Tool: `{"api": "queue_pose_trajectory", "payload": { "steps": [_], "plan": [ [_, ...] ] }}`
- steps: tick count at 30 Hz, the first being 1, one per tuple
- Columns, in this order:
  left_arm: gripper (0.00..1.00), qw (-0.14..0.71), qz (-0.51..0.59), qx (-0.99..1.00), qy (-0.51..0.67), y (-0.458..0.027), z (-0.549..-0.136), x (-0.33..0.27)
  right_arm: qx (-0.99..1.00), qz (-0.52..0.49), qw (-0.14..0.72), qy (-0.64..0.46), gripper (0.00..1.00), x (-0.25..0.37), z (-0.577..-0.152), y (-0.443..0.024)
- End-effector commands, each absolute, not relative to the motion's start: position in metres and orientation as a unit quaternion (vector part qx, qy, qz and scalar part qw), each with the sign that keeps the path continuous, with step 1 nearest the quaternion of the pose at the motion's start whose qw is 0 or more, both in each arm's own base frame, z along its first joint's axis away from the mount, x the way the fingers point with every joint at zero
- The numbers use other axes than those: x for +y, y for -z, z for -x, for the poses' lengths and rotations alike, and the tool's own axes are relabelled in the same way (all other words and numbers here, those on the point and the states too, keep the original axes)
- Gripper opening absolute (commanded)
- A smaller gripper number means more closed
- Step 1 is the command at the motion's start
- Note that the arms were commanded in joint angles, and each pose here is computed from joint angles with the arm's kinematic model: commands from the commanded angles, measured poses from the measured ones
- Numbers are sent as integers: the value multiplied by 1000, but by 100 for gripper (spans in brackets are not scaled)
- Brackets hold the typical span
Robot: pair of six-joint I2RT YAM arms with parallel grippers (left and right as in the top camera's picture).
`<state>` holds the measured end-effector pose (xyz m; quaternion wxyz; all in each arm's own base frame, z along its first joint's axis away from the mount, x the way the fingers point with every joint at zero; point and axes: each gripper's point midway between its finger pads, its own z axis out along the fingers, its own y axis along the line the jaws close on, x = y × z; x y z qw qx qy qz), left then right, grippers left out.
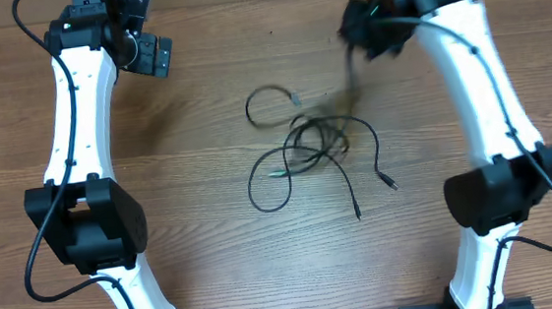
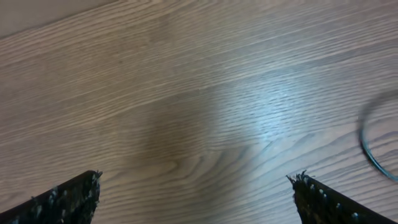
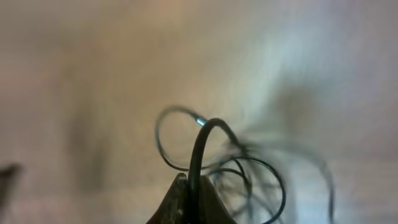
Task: Untangle cables
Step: 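Lift the grasped cable and pull it to the right, away from the bundle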
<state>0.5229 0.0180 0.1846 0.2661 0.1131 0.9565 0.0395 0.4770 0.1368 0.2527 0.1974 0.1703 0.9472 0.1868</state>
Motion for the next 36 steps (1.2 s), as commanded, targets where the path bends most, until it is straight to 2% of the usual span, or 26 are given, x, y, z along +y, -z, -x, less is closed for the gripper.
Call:
{"api": "queue_pose_trajectory", "payload": {
  "steps": [1, 4, 9, 17, 22, 30, 36],
  "plan": [
    [100, 284, -97, 954, -19, -192, -531, 2, 906, -154, 340, -201, 4, 107, -485, -357],
    [100, 295, -80, 952, -11, -195, -535, -5, 864, -139, 432, -216, 4, 90, -480, -427],
    [100, 310, -76, 948, 1, -199, -541, -18, 822, -136, 515, -202, 4, 73, -465, -483],
    [100, 341, -84, 936, 33, -210, -552, -48, 790, -127, 569, -190, 4, 65, -457, -517],
    [99, 352, -82, 932, 41, -214, -555, -60, 752, -112, 627, -167, 4, 55, -448, -554],
    [100, 353, -79, 931, 54, -215, -554, -80, 698, -133, 698, -91, 4, 21, -413, -604],
    [99, 364, -90, 925, 60, -219, -556, -95, 663, -194, 722, 24, 4, -25, -382, -624]
  ]
}}
